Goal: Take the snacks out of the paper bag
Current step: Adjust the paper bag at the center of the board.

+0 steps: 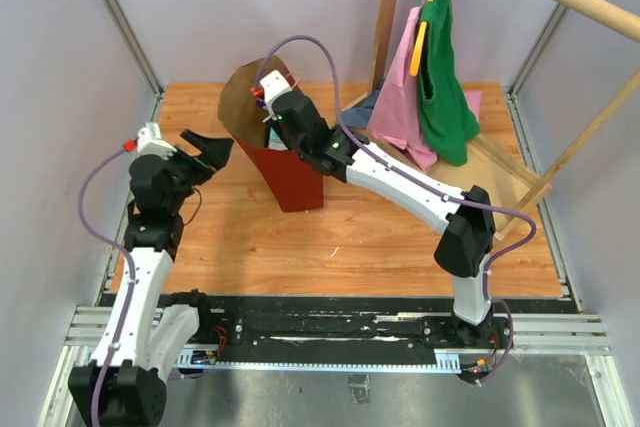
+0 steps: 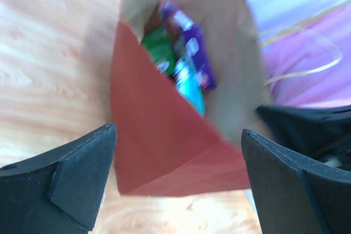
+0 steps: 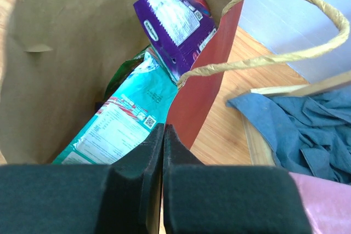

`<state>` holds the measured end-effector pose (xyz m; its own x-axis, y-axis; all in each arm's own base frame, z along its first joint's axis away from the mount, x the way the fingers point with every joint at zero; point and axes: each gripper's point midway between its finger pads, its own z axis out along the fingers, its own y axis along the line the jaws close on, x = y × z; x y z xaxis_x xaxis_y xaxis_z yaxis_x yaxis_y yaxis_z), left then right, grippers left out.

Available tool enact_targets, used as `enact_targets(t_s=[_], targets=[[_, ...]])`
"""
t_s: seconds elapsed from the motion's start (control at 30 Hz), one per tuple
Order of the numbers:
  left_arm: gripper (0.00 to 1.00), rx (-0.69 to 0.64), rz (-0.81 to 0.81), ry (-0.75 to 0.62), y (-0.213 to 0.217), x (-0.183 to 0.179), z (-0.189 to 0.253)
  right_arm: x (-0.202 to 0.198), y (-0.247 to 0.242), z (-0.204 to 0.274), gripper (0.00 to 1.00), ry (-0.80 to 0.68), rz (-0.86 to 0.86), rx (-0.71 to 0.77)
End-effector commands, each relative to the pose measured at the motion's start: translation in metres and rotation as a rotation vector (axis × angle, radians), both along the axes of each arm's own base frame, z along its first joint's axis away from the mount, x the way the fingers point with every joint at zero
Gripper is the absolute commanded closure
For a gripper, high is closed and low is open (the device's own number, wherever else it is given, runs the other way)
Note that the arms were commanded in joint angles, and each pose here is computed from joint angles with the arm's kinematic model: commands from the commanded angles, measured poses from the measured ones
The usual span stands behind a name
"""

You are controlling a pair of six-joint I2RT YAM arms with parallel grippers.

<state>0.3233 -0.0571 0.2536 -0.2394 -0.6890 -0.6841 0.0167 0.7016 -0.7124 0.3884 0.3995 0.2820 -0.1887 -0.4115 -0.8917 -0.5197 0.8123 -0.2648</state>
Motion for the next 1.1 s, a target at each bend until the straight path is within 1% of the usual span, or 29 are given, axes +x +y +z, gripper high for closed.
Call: enact_targets(t_s=[0.0, 0.13, 0.23, 0.6, 0.73, 0.9, 0.93, 0.97, 1.03, 1.07], targets=[[0.0, 0.102, 0.159, -0.085, 0.035, -0.016, 0.061, -0.01, 0.042, 0.042, 1.0, -0.1, 0.084, 0.075], [0.0, 0.172, 0.324, -0.197, 0.064, -0.043, 0.113, -0.01, 0.066, 0.032, 1.0, -0.088, 0.12, 0.073], [0.0, 0.215, 0.387, -0.237, 0.076, -0.06, 0.135, -0.014, 0.085, 0.025, 1.0, -0.075, 0.156, 0.079], [0.0, 0.321, 0.475, -0.228, 0.095, -0.082, 0.154, -0.047, 0.152, 0.006, 0.98, -0.052, 0.302, 0.092], [0.0, 0.351, 0.521, -0.223, 0.104, -0.089, 0.159, -0.075, 0.175, -0.003, 0.97, -0.039, 0.38, 0.1], [0.0, 0.38, 0.552, -0.238, 0.109, -0.099, 0.172, -0.118, 0.206, -0.037, 0.95, 0.04, 0.49, 0.109], [0.0, 0.383, 0.555, -0.242, 0.11, -0.101, 0.176, -0.127, 0.212, -0.046, 0.93, 0.063, 0.512, 0.11], [0.0, 0.385, 0.556, -0.248, 0.11, -0.103, 0.18, -0.135, 0.216, -0.053, 0.88, 0.086, 0.531, 0.113], [0.0, 0.388, 0.549, -0.255, 0.109, -0.106, 0.184, -0.148, 0.222, -0.066, 0.71, 0.131, 0.575, 0.117], [0.0, 0.39, 0.547, -0.258, 0.108, -0.107, 0.186, -0.153, 0.223, -0.069, 0.65, 0.146, 0.59, 0.119]])
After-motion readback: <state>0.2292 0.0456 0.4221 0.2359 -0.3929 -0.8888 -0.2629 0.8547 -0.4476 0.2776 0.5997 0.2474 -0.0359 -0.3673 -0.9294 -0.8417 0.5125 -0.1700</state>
